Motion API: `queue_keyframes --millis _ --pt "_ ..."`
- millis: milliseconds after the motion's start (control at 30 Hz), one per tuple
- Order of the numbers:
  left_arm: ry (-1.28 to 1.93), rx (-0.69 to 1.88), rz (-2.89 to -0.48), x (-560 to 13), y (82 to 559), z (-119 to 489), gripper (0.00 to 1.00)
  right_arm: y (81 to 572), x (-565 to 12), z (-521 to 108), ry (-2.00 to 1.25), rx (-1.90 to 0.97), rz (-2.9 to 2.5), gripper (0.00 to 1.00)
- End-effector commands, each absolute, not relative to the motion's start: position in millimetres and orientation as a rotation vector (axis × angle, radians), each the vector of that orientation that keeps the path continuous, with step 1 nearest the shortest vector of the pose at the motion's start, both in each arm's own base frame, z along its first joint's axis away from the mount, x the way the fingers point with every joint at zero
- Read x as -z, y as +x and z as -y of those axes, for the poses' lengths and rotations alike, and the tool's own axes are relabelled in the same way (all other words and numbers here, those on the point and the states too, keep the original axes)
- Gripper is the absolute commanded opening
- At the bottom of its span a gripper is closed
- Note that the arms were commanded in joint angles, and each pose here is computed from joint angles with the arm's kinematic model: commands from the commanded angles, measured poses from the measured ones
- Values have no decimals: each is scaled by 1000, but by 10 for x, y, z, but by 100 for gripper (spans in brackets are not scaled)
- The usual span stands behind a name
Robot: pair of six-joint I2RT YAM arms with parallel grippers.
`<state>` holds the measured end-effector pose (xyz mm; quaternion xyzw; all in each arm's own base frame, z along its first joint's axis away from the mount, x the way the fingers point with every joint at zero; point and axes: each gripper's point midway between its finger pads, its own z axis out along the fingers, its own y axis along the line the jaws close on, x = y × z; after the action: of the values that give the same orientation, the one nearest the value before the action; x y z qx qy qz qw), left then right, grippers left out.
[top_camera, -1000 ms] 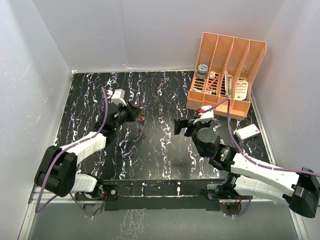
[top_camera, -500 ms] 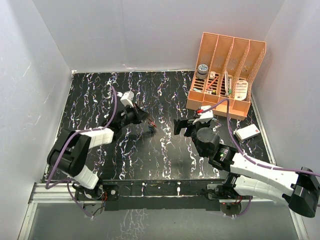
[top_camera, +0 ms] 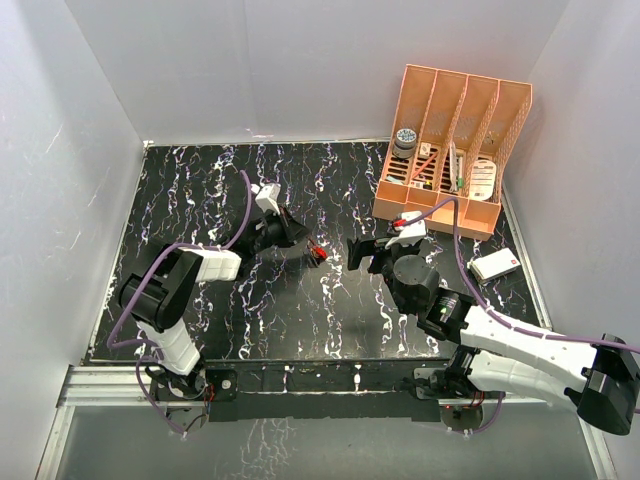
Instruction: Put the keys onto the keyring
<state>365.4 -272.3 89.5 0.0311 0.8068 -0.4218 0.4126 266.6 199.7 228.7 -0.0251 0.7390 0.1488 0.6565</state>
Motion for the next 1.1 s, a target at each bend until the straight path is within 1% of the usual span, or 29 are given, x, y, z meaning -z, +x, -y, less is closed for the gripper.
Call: queue_keyframes --millis 0,500,533,633,767,800,967,1067 --pt "95 973 -1917 -1116 3857 2659 0 2679 -2410 -2027 -30 -379 -1640 98" --pt "55 925 -1904 -1004 4022 2572 0 2675 -2405 -2073 -49 -392 -1645 98" --pt "49 923 -1904 -999 4033 2559 4 2674 -2409 -2075 -51 -393 -1645 98" --pt "6 886 -1919 -993 4077 2482 32 2672 -2409 -2080 -56 -394 -1647 98" --pt "-50 762 -1916 -1098 4134 2272 54 2667 -2421 -2095 -62 -401 -1647 98" --pt "-65 724 -1910 -1155 4142 2202 62 2668 -2428 -2096 -63 -401 -1647 98" --pt "-207 535 -1896 -1450 4105 1798 88 2669 -2433 -2117 -63 -409 -1648 98" --pt "-272 446 -1958 -1545 4013 1624 98 2676 -2425 -2120 -59 -407 -1652 98"
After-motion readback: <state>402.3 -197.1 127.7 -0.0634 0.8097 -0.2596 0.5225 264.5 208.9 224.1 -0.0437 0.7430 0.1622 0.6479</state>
